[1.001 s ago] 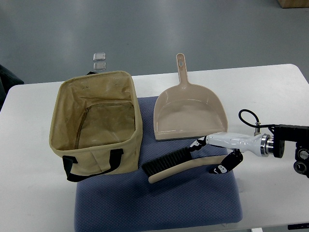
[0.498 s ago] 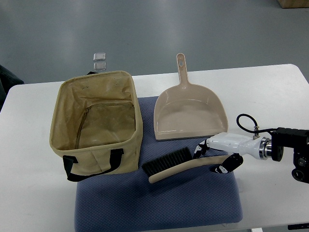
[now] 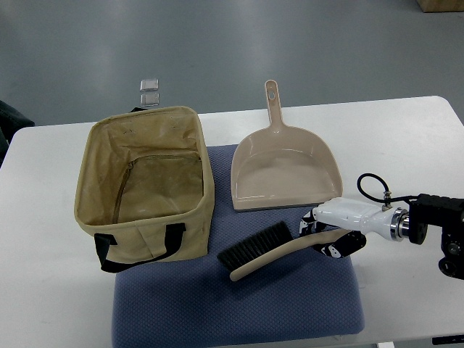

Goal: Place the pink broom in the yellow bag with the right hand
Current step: 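Close the right hand around the brush handle and lift it, then carry the brush with the right hand over the tan bag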

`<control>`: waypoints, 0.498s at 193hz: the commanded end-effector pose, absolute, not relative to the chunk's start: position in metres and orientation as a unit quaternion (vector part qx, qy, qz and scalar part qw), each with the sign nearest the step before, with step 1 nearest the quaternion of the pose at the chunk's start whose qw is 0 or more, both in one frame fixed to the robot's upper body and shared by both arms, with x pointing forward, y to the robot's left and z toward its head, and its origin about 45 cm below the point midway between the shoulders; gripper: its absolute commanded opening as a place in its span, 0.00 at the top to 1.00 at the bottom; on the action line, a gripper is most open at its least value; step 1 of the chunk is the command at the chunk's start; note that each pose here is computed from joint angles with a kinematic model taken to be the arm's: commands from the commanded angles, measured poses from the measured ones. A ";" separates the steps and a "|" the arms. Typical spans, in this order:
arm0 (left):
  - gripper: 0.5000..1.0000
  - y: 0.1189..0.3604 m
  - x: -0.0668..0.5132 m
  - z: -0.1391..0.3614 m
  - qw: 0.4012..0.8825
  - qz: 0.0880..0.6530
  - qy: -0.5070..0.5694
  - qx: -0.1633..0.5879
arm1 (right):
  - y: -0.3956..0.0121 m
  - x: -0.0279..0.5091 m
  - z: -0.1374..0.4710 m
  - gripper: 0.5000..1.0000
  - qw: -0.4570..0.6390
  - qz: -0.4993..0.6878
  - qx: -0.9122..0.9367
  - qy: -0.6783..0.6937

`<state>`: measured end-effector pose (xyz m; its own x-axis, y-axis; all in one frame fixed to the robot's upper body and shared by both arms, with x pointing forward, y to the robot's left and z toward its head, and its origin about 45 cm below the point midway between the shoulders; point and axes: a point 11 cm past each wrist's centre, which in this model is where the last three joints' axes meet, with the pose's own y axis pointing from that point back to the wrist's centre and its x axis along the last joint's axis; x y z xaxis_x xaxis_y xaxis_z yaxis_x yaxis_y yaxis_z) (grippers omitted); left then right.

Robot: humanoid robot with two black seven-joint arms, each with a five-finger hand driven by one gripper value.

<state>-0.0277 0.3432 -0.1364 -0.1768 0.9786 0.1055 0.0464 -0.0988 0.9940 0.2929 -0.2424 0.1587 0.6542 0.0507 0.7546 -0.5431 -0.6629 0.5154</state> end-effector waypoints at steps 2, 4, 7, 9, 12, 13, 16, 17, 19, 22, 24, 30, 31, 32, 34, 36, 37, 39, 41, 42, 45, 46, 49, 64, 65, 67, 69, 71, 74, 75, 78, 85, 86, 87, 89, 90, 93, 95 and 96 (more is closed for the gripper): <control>0.00 0.343 -0.028 -0.136 0.417 0.558 0.526 0.488 | -0.243 0.295 0.161 1.00 0.383 0.392 0.822 -0.153; 0.00 0.343 -0.028 -0.136 0.417 0.558 0.526 0.488 | -0.243 0.296 0.161 1.00 0.382 0.393 0.822 -0.154; 0.00 0.343 -0.028 -0.136 0.417 0.559 0.526 0.487 | -0.243 0.296 0.161 1.00 0.382 0.393 0.822 -0.154; 0.00 0.343 -0.028 -0.136 0.417 0.558 0.526 0.488 | -0.243 0.296 0.161 1.00 0.382 0.393 0.822 -0.154; 0.00 0.343 -0.028 -0.136 0.417 0.558 0.526 0.488 | -0.243 0.296 0.162 1.00 0.382 0.393 0.822 -0.155; 0.00 0.343 -0.028 -0.136 0.417 0.559 0.526 0.487 | -0.243 0.296 0.162 1.00 0.381 0.394 0.822 -0.156; 0.00 0.343 -0.028 -0.136 0.417 0.559 0.526 0.487 | -0.243 0.297 0.162 1.00 0.381 0.394 0.821 -0.156; 0.00 0.343 -0.028 -0.136 0.417 0.558 0.526 0.488 | -0.243 0.297 0.163 1.00 0.381 0.396 0.821 -0.158; 0.00 0.343 -0.028 -0.136 0.417 0.559 0.526 0.487 | -0.243 0.297 0.163 1.00 0.381 0.396 0.820 -0.159; 0.00 0.343 -0.028 -0.136 0.417 0.558 0.526 0.488 | -0.244 0.298 0.164 1.00 0.380 0.398 0.819 -0.161; 0.00 0.343 -0.028 -0.136 0.417 0.558 0.526 0.488 | -0.244 0.299 0.166 1.00 0.380 0.400 0.818 -0.162; 0.00 0.343 -0.028 -0.136 0.417 0.558 0.526 0.488 | -0.245 0.302 0.169 1.00 0.379 0.403 0.817 -0.166; 0.00 0.343 -0.028 -0.136 0.417 0.558 0.526 0.488 | -0.245 0.302 0.169 1.00 0.379 0.403 0.817 -0.166; 0.00 0.343 -0.028 -0.136 0.417 0.559 0.526 0.487 | -0.245 0.302 0.169 1.00 0.379 0.404 0.816 -0.167; 0.00 0.343 -0.028 -0.136 0.417 0.559 0.526 0.487 | -0.245 0.303 0.170 1.00 0.378 0.405 0.816 -0.167; 0.00 0.343 -0.028 -0.136 0.417 0.559 0.526 0.487 | -0.245 0.305 0.172 1.00 0.378 0.406 0.815 -0.169; 0.00 0.343 -0.028 -0.136 0.417 0.558 0.526 0.488 | -0.246 0.306 0.173 1.00 0.378 0.407 0.814 -0.170; 0.00 0.343 -0.028 -0.136 0.417 0.558 0.526 0.488 | -0.246 0.306 0.174 1.00 0.378 0.408 0.814 -0.171; 0.00 0.343 -0.028 -0.136 0.417 0.558 0.526 0.488 | -0.245 0.308 0.176 1.00 0.377 0.410 0.813 -0.172; 0.00 0.343 -0.028 -0.136 0.417 0.558 0.526 0.488 | -0.245 0.308 0.176 1.00 0.377 0.410 0.813 -0.172; 0.00 0.343 -0.028 -0.136 0.417 0.559 0.526 0.487 | -0.247 0.310 0.178 1.00 0.377 0.413 0.811 -0.174; 0.00 0.343 -0.028 -0.136 0.417 0.559 0.526 0.487 | -0.247 0.310 0.178 1.00 0.377 0.413 0.811 -0.174; 0.00 0.343 -0.028 -0.136 0.417 0.559 0.526 0.487 | -0.249 0.313 0.182 1.00 0.377 0.416 0.809 -0.176; 0.00 0.343 -0.028 -0.136 0.417 0.558 0.526 0.488 | -0.259 0.321 0.193 1.00 0.381 0.424 0.800 -0.185; 0.00 0.343 -0.028 -0.136 0.417 0.559 0.526 0.487 | -0.260 0.322 0.195 1.00 0.381 0.426 0.799 -0.186; 0.00 0.343 -0.028 -0.136 0.417 0.558 0.526 0.488 | -0.261 0.323 0.197 1.00 0.381 0.426 0.799 -0.188; 0.00 0.343 -0.028 -0.136 0.417 0.558 0.526 0.488 | -0.262 0.325 0.199 1.00 0.380 0.428 0.798 -0.189; 0.00 0.343 -0.028 -0.136 0.417 0.558 0.526 0.488 | -0.263 0.326 0.201 1.00 0.380 0.429 0.797 -0.191; 0.00 0.343 -0.028 -0.136 0.417 0.558 0.526 0.488 | -0.264 0.327 0.203 1.00 0.379 0.430 0.797 -0.192; 0.00 0.343 -0.028 -0.136 0.417 0.559 0.526 0.487 | -0.265 0.328 0.205 1.00 0.378 0.431 0.796 -0.193; 0.00 0.343 -0.028 -0.136 0.417 0.559 0.526 0.487 | -0.265 0.329 0.207 1.00 0.376 0.433 0.796 -0.195; 0.00 0.343 -0.028 -0.136 0.417 0.559 0.526 0.487 | -0.267 0.333 0.213 1.00 0.373 0.435 0.795 -0.200; 0.00 0.343 -0.028 -0.136 0.417 0.558 0.526 0.488 | -0.268 0.334 0.216 1.00 0.372 0.437 0.794 -0.201; 0.00 0.343 -0.028 -0.136 0.417 0.558 0.526 0.488 | -0.269 0.335 0.218 1.00 0.372 0.438 0.793 -0.204; 0.00 0.343 -0.028 -0.136 0.418 0.558 0.526 0.487 | -0.270 0.337 0.221 1.00 0.370 0.439 0.792 -0.206; 0.00 0.343 -0.028 -0.136 0.418 0.558 0.526 0.487 | -0.270 0.337 0.221 1.00 0.370 0.439 0.792 -0.206; 0.00 0.343 -0.028 -0.136 0.417 0.558 0.526 0.488 | -0.271 0.341 0.228 1.00 0.367 0.441 0.791 -0.213; 0.00 0.343 -0.028 -0.136 0.417 0.558 0.526 0.488 | -0.272 0.342 0.230 1.00 0.367 0.441 0.790 -0.216; 0.00 0.343 -0.028 -0.136 0.417 0.558 0.526 0.488 | -0.272 0.342 0.230 1.00 0.367 0.441 0.790 -0.216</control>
<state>-0.0276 0.3432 -0.1364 -0.1768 0.9786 0.1055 0.0463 -0.0988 0.9940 0.3288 -0.2645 0.2066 0.5517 0.0142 0.8339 -0.6348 -0.6414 0.4309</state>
